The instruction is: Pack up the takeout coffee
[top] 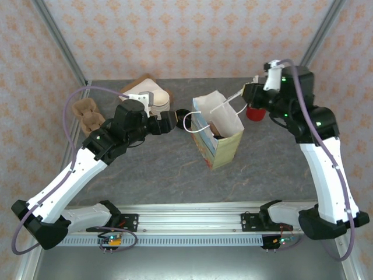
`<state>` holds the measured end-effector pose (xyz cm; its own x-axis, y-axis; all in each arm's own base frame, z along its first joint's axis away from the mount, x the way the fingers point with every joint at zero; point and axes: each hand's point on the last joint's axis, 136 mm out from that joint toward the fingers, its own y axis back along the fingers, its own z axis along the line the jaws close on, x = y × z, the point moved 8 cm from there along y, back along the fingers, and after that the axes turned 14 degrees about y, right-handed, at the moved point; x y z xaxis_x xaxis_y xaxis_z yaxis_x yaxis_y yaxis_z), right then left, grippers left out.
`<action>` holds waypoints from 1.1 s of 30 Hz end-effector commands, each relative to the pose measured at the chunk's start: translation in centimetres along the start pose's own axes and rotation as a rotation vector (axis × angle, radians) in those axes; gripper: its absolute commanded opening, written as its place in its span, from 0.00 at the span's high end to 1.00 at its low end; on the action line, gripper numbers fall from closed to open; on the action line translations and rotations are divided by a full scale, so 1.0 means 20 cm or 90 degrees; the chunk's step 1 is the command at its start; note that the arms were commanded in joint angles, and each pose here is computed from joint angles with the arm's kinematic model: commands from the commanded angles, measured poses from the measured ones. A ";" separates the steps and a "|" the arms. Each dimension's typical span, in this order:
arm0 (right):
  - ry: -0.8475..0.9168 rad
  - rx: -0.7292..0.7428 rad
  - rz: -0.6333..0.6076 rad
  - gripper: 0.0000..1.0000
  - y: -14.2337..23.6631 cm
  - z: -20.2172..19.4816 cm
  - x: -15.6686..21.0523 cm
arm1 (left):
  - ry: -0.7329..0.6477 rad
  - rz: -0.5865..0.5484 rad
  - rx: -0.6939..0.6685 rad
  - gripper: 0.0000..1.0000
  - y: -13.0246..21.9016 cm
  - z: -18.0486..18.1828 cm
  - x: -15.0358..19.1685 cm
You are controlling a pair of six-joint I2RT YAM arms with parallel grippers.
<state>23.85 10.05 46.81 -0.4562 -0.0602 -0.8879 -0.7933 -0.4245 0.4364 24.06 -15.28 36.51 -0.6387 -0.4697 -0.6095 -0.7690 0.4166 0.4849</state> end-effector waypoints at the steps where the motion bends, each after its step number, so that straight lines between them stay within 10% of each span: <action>1: 0.053 0.047 0.030 0.86 -0.07 0.01 0.05 | -0.002 -0.018 -0.025 0.09 0.02 0.04 -0.01; 14: 0.111 0.061 0.168 0.74 -0.58 0.06 0.33 | 0.001 -0.026 -0.036 0.09 0.03 0.07 -0.02; 25: 0.133 0.070 0.123 0.52 -0.40 0.07 0.18 | 0.015 -0.054 -0.074 0.09 0.01 0.18 -0.08; 33: 0.089 -0.223 -0.001 0.41 -0.28 0.31 0.06 | 0.098 -0.112 -0.183 0.10 -0.04 0.45 -0.27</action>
<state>26.22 16.01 42.52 -0.4417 -0.2319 -0.8667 -0.6872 -0.5336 0.4930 27.31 -7.60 34.70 -0.4974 -0.6174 -0.6094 -0.8360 0.1536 0.5268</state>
